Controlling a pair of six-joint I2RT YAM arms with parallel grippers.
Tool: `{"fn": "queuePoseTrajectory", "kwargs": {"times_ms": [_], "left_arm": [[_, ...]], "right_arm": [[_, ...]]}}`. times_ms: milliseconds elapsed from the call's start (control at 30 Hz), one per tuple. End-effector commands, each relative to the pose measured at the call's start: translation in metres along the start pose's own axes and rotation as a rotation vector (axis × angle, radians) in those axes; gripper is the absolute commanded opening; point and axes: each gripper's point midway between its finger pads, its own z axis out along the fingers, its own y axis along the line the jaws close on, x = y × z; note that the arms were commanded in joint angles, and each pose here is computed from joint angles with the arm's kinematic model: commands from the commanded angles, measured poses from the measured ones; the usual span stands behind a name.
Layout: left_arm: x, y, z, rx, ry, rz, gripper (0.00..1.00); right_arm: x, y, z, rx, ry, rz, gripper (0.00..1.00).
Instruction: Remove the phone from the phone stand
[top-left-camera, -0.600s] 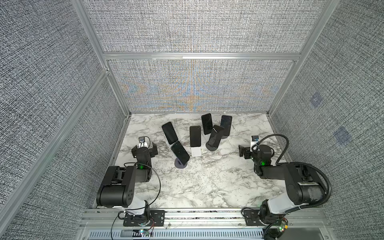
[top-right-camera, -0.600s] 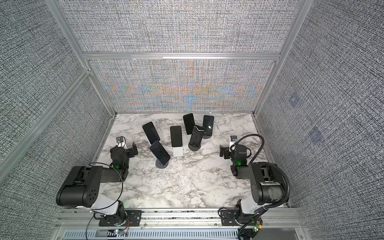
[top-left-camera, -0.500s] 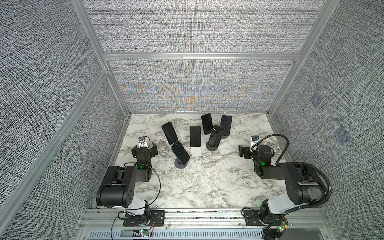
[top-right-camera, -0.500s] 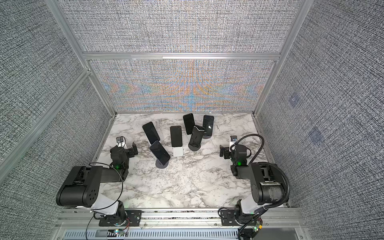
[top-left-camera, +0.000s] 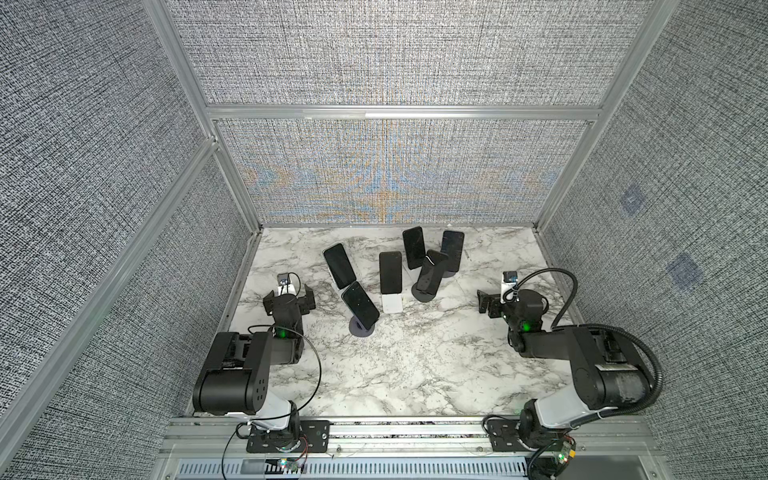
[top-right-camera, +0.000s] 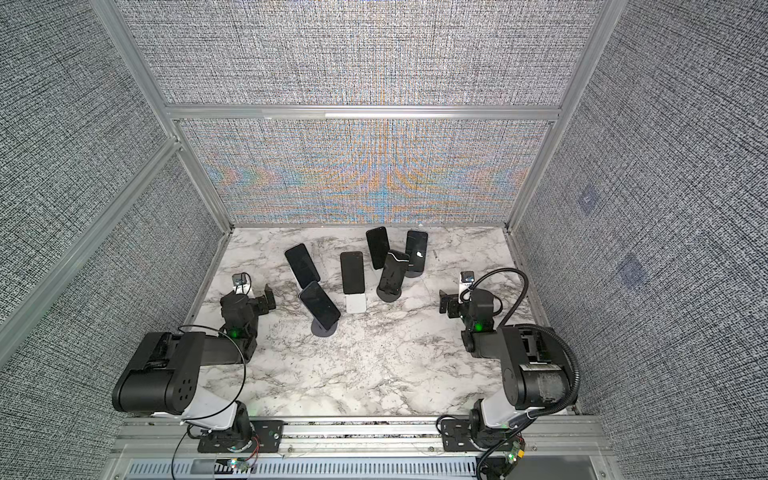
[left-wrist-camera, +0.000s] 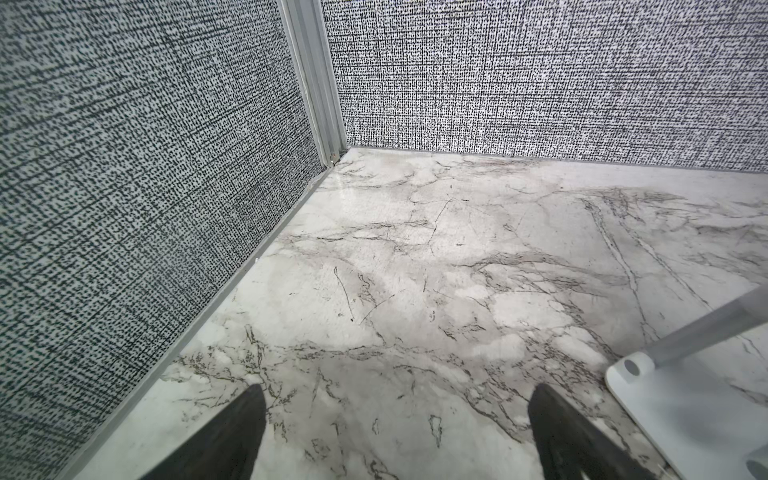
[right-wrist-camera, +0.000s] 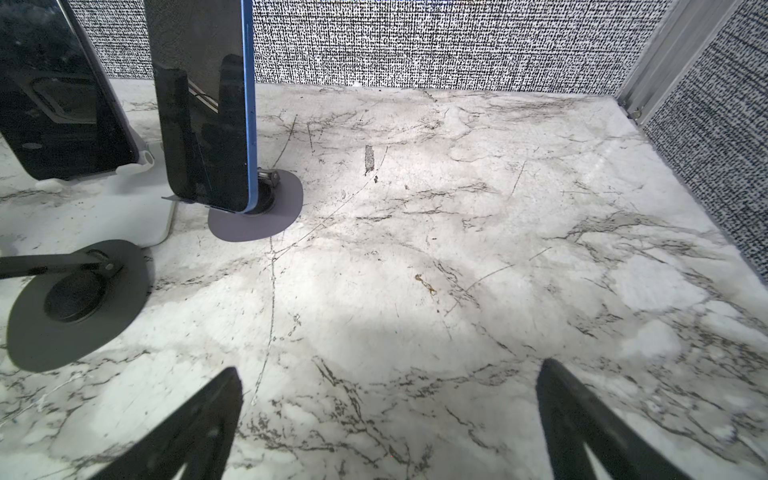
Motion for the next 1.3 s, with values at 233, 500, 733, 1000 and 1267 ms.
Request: {"fn": "queuePoseTrajectory", "kwargs": {"times_ms": [233, 500, 733, 1000, 1267], "left_arm": [[-0.002, -0.001, 0.002, 0.006, -0.001, -0.003, 0.99], [-0.026, 0.01, -0.011, -0.038, -0.031, -0.008, 0.98], [-0.11, 0.003, -0.043, 0.038, 0.084, -0.003, 0.99], [-0.15, -0.075, -0.051, 0.485, 0.4, 0.018, 0.94], [-0.156, -0.098, -0.032, 0.824, 0.526, -0.111, 0.85]], "right_arm": [[-0.006, 0.0, 0.002, 0.001, -0.017, 0.002, 0.99], [-0.033, -0.005, -0.009, 0.021, 0.016, 0.026, 0.99], [-0.073, -0.004, -0.049, 0.04, 0.21, 0.113, 0.99], [-0.089, 0.042, -0.11, -0.174, 0.498, 0.222, 0.99], [-0.087, 0.088, -0.14, -0.389, 0.59, 0.208, 0.98]]}}
